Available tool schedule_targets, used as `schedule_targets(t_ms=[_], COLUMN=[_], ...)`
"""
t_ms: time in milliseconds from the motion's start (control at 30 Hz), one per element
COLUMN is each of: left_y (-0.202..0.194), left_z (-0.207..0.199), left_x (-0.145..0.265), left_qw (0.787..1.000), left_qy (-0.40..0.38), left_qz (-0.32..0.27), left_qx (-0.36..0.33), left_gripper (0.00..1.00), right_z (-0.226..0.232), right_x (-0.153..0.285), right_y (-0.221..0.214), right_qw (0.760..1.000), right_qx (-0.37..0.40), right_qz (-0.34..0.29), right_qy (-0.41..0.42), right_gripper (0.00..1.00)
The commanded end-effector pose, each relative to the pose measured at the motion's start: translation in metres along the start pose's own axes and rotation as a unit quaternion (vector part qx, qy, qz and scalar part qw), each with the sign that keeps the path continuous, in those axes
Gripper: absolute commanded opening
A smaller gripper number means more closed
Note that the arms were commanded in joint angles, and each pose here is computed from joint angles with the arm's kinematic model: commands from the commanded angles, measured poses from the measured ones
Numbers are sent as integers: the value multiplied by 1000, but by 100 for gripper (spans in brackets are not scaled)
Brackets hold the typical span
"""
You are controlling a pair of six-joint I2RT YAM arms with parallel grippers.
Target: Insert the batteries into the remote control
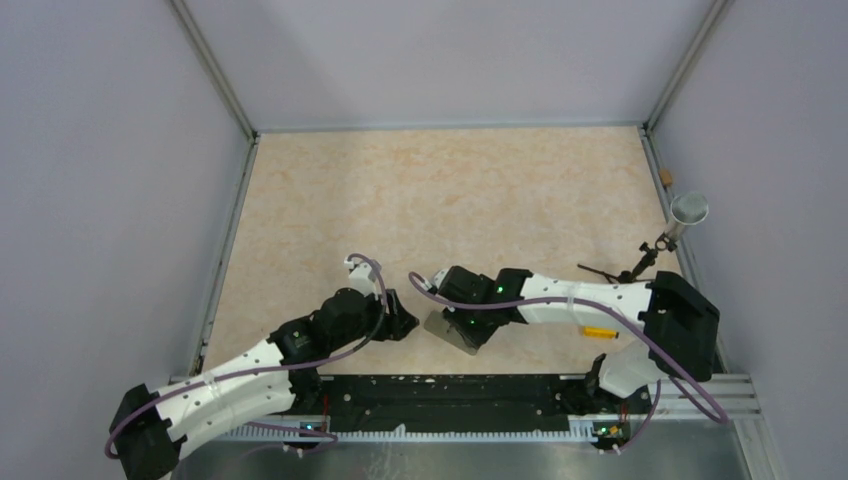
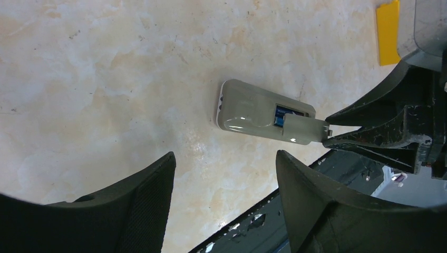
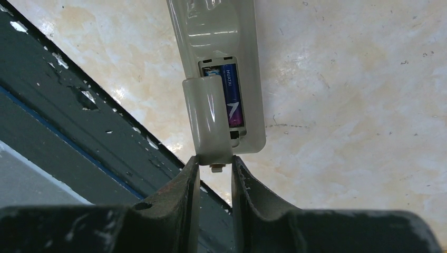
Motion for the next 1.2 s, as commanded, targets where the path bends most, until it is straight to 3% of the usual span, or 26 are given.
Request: schedule_targets(t_ms=[0, 1167], left_y=[3, 0], left_z=[-4, -1], left_x=[-1, -1], left_qw=[1000, 999], left_qy=[-22, -26], left_qz=[-11, -10], left_qx=[-8, -16], left_gripper=[71, 71], right_z=[0, -6], right_x=[6, -5], right_y=[16, 20], right_qw=[1000, 998], right_qx=[-21, -55], right_qz=[-16, -14], right_qy=[1, -18], right_gripper=[0, 0])
Point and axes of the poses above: each gripper's point midway between its finger pads, its own x axis back along the fingers, its own z axis along the line the jaws close on, y = z × x, the point moved 8 cm from there along x, back along the fingers, and after that the axes turned 10 degrees about x, right-handed, at the moved point
